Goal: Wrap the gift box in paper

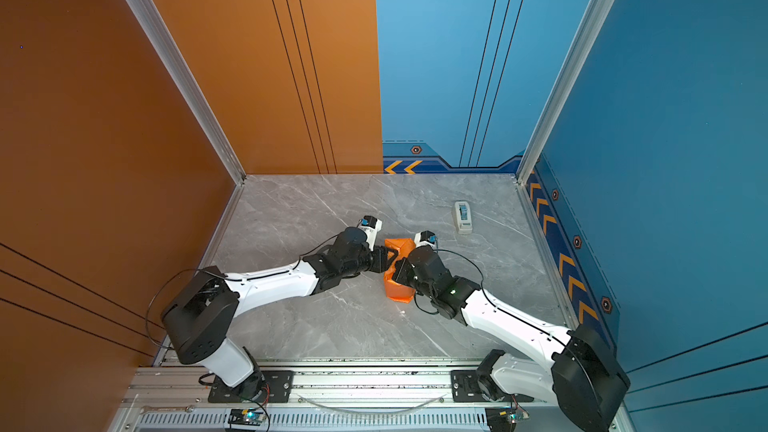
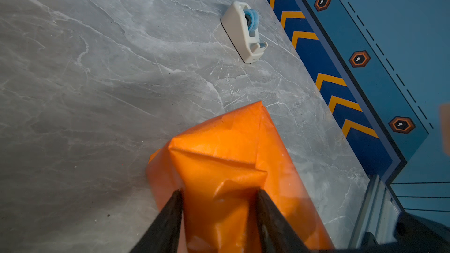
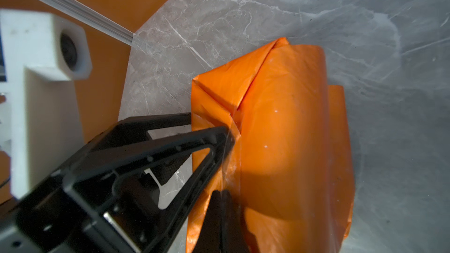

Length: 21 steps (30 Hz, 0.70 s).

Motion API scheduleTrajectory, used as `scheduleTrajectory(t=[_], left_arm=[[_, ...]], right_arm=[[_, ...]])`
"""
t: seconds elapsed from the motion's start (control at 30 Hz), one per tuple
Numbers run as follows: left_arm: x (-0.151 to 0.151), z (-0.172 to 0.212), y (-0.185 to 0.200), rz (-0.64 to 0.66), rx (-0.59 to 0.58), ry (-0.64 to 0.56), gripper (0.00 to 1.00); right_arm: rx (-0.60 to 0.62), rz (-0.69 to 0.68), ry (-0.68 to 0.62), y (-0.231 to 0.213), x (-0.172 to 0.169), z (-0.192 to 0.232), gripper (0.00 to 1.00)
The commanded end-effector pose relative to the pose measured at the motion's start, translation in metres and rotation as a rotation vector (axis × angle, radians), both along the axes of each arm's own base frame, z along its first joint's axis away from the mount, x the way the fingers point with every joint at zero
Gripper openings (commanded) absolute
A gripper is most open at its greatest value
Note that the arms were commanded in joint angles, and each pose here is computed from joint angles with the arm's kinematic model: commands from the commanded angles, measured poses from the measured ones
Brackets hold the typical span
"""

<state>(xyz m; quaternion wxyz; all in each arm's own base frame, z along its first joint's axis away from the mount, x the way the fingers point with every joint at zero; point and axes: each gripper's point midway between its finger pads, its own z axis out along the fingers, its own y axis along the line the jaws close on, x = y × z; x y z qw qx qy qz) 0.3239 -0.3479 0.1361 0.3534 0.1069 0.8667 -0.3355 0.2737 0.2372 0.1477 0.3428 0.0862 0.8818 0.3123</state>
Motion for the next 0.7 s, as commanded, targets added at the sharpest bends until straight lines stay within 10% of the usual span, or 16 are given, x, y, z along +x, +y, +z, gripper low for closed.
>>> scheduleTrajectory(t=[0.0, 0.67], left_arm=[[-0.015, -0.060, 0.022, 0.009, 0.187, 0.116, 0.50], [-0.014, -0.061, 0.027, 0.015, 0.198, 0.114, 0.50]], right_arm=[[-0.232, 0.035, 0.040, -0.020, -0.009, -0.031, 0.00], [-0.673, 0.262, 0.055, -0.048, -0.021, -0.047, 0.28]])
